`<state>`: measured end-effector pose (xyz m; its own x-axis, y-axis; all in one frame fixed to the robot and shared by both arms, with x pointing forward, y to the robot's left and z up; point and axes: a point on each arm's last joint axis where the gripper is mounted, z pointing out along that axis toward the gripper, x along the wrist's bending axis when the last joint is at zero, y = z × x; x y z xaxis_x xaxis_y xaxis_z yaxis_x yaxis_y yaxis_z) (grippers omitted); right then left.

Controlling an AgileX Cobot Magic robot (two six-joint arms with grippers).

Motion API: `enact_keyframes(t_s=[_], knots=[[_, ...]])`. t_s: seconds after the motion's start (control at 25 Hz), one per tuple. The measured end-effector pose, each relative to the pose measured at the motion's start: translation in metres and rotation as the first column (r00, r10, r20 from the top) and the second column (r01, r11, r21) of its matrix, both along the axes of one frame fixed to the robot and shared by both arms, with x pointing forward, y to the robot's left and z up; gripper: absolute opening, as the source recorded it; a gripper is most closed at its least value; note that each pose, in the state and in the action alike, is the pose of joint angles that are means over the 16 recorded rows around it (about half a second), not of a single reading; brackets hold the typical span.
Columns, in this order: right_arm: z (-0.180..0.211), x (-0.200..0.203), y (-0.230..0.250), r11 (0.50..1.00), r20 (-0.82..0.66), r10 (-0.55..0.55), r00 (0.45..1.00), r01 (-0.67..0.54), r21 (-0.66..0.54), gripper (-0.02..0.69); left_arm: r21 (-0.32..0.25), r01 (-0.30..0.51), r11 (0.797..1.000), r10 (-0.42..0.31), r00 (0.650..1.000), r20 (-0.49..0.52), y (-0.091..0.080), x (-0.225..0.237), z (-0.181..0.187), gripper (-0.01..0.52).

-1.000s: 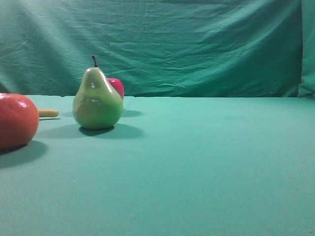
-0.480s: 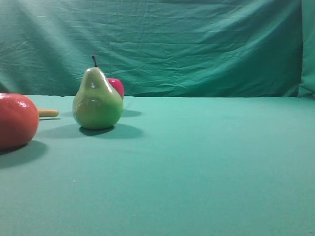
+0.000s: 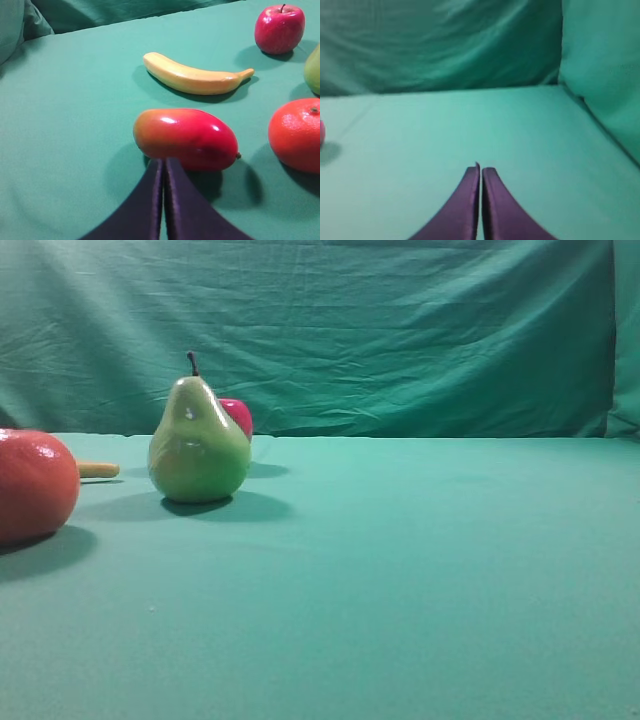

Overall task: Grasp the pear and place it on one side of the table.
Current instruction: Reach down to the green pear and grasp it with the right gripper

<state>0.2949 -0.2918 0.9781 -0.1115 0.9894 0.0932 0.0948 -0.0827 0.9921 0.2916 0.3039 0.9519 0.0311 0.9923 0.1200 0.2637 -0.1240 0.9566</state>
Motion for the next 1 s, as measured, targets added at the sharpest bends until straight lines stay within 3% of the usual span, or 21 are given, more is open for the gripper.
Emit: enact_keyframes(t_s=[0.24,0.52,0.76,1.0], knots=[[0.032,0.010,0.005,0.997,0.024,0.052,0.998,-0.054,0.047,0.000,0.000,0.000,1.000,0.000,1.000,0.000,0.000,0.000,0.000,0.000],[0.058,0.046,0.020,0.991,-0.139,0.135,0.981,-0.136,0.008,0.000,0.000,0.000,1.000,0.000,1.000,0.000,0.000,0.000,0.000,0.000],[0.065,0.091,0.049,0.962,-0.324,0.228,0.918,-0.265,-0.074,0.000,0.000,0.000,1.000,0.000,1.000,0.000,0.000,0.000,0.000,0.000],[0.067,0.133,0.099,0.873,-0.456,0.341,0.822,-0.457,-0.172,0.014,0.000,0.000,1.000,0.000,1.000,0.000,0.000,0.000,0.000,0.000]])
